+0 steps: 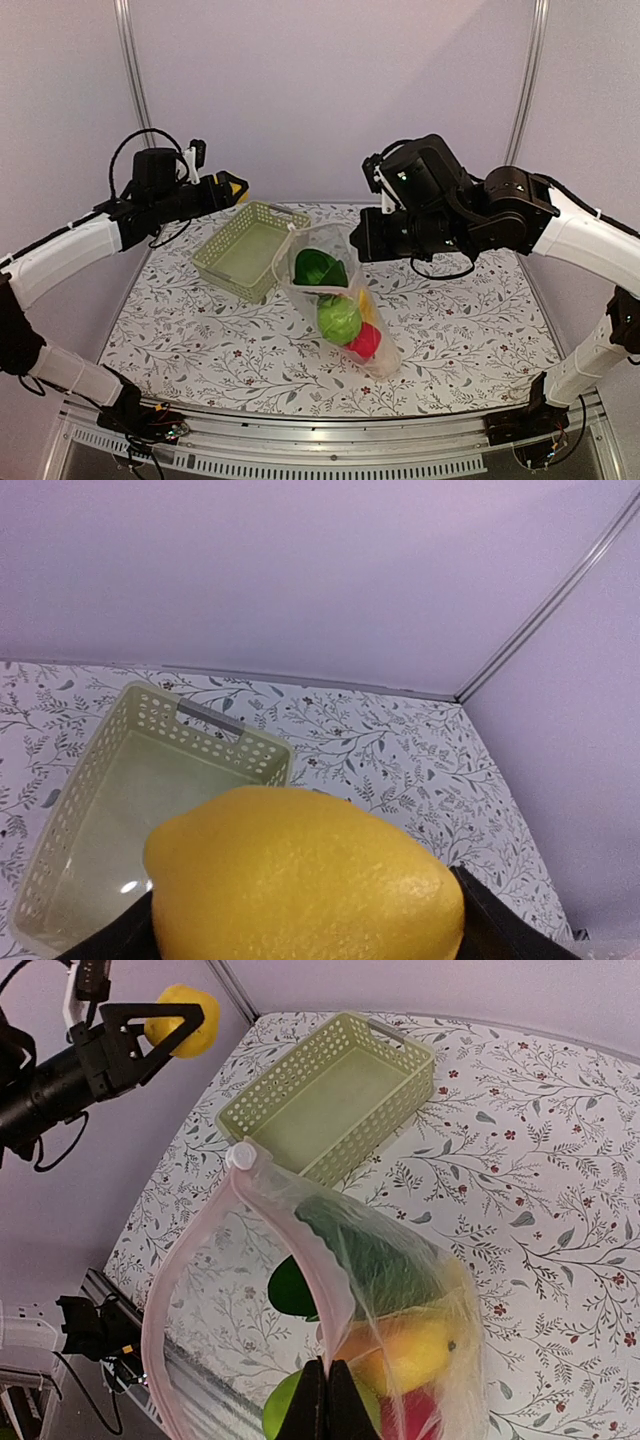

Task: Place the food in the zip-top bag and seal the zipper
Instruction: Pick up the fake fruit from the bin, then place the fake fruit in the zipper food storage bag.

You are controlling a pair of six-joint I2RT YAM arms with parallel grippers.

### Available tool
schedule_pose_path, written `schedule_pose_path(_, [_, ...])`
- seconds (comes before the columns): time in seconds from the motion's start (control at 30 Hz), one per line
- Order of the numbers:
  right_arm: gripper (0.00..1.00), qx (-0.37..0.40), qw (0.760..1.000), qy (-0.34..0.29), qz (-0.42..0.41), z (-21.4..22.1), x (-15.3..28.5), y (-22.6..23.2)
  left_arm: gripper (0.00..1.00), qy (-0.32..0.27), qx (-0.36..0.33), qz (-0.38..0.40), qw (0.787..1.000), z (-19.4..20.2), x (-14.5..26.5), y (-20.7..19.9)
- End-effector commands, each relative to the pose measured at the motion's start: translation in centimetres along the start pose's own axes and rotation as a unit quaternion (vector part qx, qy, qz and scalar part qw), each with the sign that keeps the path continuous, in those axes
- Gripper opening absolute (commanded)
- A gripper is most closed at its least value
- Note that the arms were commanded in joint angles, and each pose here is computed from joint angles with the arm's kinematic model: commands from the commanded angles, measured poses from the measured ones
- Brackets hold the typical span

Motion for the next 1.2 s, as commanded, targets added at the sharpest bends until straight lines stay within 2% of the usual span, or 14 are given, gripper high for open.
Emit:
schedule_pose_path(0.0, [0.0,-0.001,1.0,-0.015,-0.009,-0.9,1.2,-0.3,0.74,-0.01,-0.004,0.075,0.997,-0.5,5.3,-5.0])
schedule_pose_path(0.23, [0.0,-0.001,1.0,-0.012,-0.015,-1.0,1.2,0.0,0.74,0.0,-0.021,0.176,0.984,0.7,11.4,-11.0])
schedule_pose_path(0.47, [0.0,-0.002,1.0,-0.003,-0.025,-0.7,1.1,0.6,0.74,0.028,-0.042,0.243,0.969,1.9,14.0,-16.0])
schedule_pose_path(0.8, [0.0,-0.002,1.0,0.003,-0.03,-0.5,1.1,0.7,0.73,0.098,-0.109,0.316,0.937,3.9,12.5,-22.3])
schedule_pose_path(1.0, [0.0,0.0,0.999,0.001,-0.033,-0.7,1.5,0.6,0.73,0.13,-0.143,0.315,0.929,4.8,10.6,-23.3])
schedule_pose_path(1.17, [0.0,0.001,0.999,-0.003,-0.035,-0.9,1.9,0.5,0.71,0.166,-0.138,0.372,0.903,6.0,10.0,-25.5])
Point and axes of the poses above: each gripper's point midway between its finger pads, its own x axis back along the fingers, its own y axis along the line the jaws close on, z = x × y, the point moved 2 cm from there along x, back along the fingers, and after that the axes turned 13 degrees about -x, right-handed, at the moved point
